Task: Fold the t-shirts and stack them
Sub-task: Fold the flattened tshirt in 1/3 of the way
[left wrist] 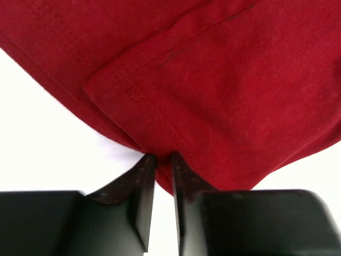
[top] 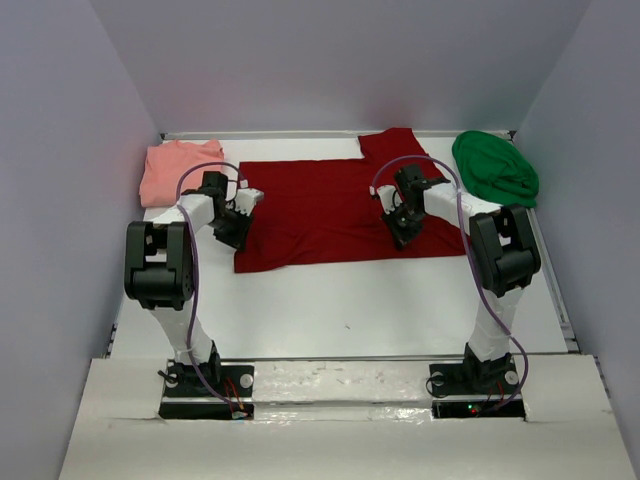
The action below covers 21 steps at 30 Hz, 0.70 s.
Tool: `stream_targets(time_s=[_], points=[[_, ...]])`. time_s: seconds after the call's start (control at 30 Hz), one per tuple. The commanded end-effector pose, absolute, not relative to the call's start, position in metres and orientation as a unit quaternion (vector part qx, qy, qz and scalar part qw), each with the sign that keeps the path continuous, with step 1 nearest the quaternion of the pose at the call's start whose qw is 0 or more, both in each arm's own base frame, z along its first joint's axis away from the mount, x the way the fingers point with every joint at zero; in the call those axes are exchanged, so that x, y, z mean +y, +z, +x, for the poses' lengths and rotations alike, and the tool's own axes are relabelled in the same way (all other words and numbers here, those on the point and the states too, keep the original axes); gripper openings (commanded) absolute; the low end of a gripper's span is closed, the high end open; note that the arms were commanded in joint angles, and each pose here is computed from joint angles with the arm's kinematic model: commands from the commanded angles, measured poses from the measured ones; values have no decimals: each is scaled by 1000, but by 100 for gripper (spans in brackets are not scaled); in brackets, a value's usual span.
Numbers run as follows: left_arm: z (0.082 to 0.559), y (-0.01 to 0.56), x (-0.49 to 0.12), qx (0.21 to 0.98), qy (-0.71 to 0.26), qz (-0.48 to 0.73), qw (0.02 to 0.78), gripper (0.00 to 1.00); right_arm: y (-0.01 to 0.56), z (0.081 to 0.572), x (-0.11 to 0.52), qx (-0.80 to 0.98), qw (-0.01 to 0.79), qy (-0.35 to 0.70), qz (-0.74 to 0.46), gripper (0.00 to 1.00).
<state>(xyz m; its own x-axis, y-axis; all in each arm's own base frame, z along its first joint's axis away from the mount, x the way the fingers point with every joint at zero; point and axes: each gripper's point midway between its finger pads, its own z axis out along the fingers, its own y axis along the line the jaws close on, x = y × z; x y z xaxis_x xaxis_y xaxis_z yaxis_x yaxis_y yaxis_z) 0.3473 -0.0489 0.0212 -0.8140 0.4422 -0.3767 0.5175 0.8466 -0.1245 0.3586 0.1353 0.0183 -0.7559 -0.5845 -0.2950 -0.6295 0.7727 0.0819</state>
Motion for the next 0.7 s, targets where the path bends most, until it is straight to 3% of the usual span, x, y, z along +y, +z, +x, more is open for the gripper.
stream_targets(time_s=[0.0, 0.13, 0.67], points=[[348, 25, -58, 942, -123, 264, 166, 24, -24, 350, 121, 939, 85, 68, -327, 0], [347, 25, -58, 942, -118, 268, 166, 0, -24, 350, 120, 939, 85, 67, -327, 0], [352, 61, -40, 936, -46, 294, 189, 0, -25, 350, 120, 939, 83, 67, -326, 0]])
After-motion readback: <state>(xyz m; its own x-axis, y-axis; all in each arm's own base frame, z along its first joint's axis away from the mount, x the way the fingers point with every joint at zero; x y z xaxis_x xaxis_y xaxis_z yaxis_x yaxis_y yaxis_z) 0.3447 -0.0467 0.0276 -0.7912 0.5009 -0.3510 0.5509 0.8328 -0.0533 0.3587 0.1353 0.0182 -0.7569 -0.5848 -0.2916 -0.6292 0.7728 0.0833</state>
